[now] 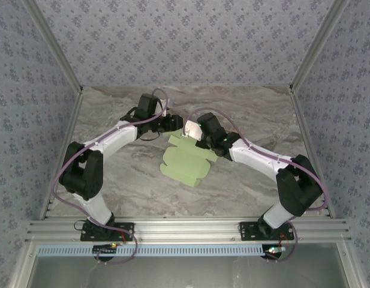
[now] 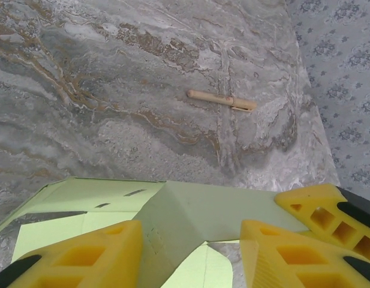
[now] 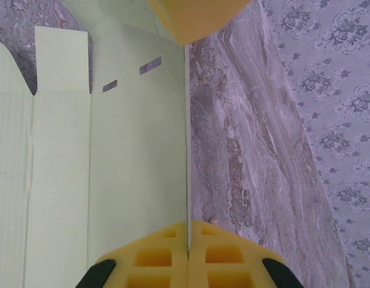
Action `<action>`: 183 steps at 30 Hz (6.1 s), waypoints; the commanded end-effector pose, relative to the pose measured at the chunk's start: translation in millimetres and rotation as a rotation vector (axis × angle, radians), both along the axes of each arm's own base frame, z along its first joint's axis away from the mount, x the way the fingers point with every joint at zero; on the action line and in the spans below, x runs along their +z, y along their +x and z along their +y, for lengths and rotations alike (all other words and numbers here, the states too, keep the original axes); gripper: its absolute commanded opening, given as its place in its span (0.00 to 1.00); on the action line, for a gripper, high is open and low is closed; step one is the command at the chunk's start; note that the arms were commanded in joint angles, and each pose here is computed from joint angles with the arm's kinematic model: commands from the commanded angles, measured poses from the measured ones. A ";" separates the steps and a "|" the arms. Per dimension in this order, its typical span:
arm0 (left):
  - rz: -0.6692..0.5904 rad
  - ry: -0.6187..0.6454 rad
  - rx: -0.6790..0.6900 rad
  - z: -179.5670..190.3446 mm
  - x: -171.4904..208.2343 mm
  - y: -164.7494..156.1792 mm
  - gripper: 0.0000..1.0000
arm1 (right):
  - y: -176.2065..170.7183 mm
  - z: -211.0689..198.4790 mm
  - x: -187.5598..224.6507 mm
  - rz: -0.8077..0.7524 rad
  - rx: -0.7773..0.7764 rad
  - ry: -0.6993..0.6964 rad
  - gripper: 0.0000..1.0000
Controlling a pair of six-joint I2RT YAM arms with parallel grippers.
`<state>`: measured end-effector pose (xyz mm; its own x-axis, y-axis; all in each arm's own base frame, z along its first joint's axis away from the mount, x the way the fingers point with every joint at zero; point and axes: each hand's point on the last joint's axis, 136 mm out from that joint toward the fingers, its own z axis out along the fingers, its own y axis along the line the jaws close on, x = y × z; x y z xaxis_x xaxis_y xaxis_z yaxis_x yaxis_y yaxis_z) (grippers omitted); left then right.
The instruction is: Fold the paper box
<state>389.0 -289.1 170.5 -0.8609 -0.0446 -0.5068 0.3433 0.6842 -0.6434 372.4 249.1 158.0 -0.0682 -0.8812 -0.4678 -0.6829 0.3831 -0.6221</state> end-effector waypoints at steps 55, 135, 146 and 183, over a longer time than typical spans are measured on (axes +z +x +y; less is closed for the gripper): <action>-0.364 0.119 -0.172 11.6 -41.0 -30.6 0.52 | -9.6 -28.4 38.9 0.322 0.002 0.314 0.00; -0.307 0.176 -0.094 26.2 -43.2 -60.4 0.51 | 20.0 -40.7 15.6 0.158 -0.116 0.058 0.00; -0.156 0.127 0.143 71.0 -70.8 -78.1 0.49 | 30.0 -9.1 4.0 -0.065 0.000 -0.145 0.00; -0.227 0.274 0.202 145.5 -73.3 43.1 0.51 | 36.9 -0.1 -36.8 -0.394 0.322 -0.251 0.00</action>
<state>427.7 -134.6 104.0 -0.6849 -0.1443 -0.7142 0.2119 0.8984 -0.3847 411.3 248.0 132.3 0.3347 -0.9282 -0.1628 -0.4117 0.0113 -0.9112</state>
